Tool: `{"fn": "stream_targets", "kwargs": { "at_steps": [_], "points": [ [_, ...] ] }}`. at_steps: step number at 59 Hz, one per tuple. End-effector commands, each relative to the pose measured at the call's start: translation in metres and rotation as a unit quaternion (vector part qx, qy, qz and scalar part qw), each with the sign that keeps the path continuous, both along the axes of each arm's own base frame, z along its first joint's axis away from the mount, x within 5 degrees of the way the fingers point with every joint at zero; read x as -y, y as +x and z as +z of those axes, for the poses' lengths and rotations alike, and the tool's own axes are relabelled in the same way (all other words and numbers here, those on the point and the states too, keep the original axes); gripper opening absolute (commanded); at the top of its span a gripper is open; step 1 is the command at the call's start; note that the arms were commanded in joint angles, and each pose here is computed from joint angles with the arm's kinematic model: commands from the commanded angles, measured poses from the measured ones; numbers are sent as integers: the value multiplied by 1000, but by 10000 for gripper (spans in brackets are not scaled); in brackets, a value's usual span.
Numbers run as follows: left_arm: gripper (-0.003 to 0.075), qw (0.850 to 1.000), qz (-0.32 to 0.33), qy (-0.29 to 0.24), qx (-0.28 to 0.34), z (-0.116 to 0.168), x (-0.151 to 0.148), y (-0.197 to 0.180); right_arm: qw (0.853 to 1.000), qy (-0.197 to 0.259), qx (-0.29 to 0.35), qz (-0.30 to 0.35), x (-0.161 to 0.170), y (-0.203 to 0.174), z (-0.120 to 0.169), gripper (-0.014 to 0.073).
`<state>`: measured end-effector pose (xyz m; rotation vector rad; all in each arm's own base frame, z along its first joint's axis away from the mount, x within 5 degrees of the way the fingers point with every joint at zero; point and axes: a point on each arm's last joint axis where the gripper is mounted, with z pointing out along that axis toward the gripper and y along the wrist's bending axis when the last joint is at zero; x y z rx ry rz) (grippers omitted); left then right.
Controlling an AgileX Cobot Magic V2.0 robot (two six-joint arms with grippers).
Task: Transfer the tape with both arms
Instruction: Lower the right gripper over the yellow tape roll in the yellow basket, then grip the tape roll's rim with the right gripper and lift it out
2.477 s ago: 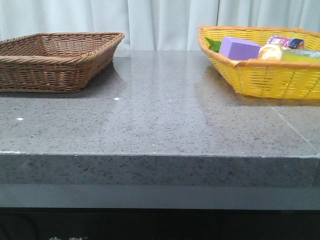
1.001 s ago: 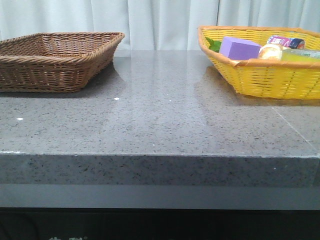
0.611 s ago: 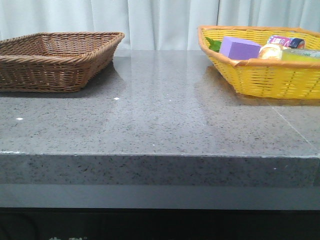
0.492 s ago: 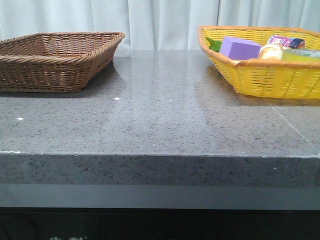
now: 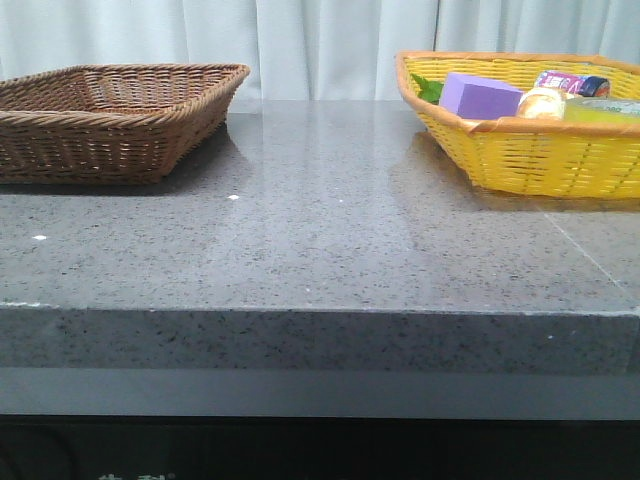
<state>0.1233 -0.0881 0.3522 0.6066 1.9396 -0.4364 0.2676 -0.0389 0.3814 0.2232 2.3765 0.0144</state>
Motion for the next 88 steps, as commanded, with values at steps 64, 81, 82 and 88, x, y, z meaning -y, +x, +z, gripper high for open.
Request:
{"fn": "stream_targets", "kwargs": {
  "at_steps": [64,81,82,88],
  "points": [
    [526,997,-49,-49,34,18,14,-9,987,26,-142,66,24,169,-62,424],
    [526,997,-49,-49,33,18,14,-9,985,22,-151,76,24,171,-68,259],
    [526,997,-49,-48,32,17,14,-9,985,22,-151,76,24,171,-68,242],
    [526,997,-49,-46,30,17,14,-9,985,23,-153,76,24,169,-66,169]
  ]
}}
